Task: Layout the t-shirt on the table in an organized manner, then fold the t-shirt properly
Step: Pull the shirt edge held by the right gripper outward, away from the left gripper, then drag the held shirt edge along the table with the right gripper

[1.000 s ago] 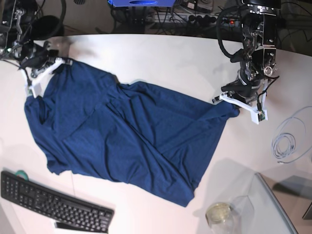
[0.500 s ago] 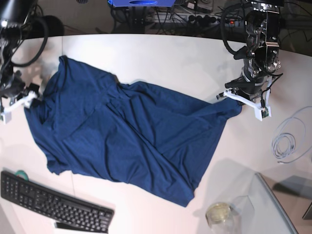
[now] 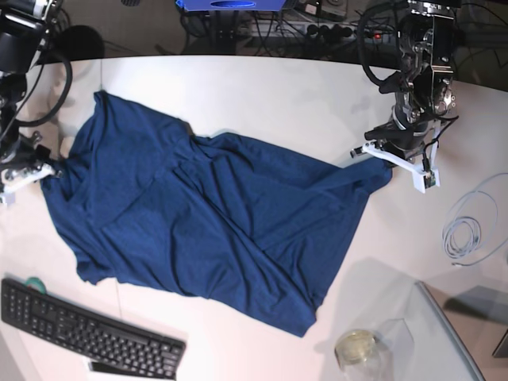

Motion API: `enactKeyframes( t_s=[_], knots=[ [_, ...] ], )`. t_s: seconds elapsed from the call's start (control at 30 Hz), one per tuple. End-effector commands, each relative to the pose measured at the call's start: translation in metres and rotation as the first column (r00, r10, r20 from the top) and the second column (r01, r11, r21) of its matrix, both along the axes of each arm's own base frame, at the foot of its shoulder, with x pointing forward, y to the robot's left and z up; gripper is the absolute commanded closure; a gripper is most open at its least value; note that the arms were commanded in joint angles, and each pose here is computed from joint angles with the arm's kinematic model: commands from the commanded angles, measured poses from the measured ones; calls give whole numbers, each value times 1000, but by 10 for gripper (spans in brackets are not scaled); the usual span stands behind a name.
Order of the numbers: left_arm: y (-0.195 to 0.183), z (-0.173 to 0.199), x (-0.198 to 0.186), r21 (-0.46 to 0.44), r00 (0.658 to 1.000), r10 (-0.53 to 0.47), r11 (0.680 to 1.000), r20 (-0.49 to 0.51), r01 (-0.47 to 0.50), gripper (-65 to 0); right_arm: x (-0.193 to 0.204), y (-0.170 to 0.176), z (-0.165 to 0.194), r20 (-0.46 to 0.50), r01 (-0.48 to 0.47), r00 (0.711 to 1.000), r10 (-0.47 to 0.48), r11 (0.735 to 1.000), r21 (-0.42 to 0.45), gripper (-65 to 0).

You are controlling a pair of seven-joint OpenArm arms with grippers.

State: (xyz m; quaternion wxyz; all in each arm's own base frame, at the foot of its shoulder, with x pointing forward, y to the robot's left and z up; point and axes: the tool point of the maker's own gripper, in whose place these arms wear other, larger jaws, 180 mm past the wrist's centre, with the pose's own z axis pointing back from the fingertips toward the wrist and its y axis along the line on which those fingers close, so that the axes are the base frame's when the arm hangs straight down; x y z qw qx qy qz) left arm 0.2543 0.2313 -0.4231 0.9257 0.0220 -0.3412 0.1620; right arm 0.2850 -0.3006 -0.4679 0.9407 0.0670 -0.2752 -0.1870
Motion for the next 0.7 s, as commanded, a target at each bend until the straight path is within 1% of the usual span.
enactKeyframes(
  t_s=[0.0,0.03,0.13,0.27,0.4,0.47,0.53,0.6,0.67],
  knots=[
    [5,12,9,23,999,-6,1000,44,5,0,29,-11,33,100,-10,995,13,999,-39,-11],
    [6,13,9,28,999,-7,1000,44,6,0,37,-9,44,122,-20,992,25,999,-47,0],
    [8,14,10,35,999,-11,999,47,9,0,61,2,75,171,-69,982,81,995,-74,0],
    [4,29,12,38,996,-25,999,85,22,0,100,30,105,233,-171,953,195,978,-122,0],
    [26,58,8,56,987,32,998,158,-42,0,136,55,125,274,-239,923,270,961,-140,0],
    [35,65,3,68,984,52,996,170,-64,0,151,65,129,286,-263,912,295,954,-144,0],
    [43,63,-5,77,985,68,994,158,-81,0,165,76,129,290,-289,902,320,946,-146,0],
    [45,58,-12,85,988,72,993,137,-84,0,172,93,116,257,-336,896,362,931,-139,0],
    [44,54,-19,84,990,71,993,120,-82,0,175,107,100,203,-380,893,401,915,-136,-3]
  ],
)
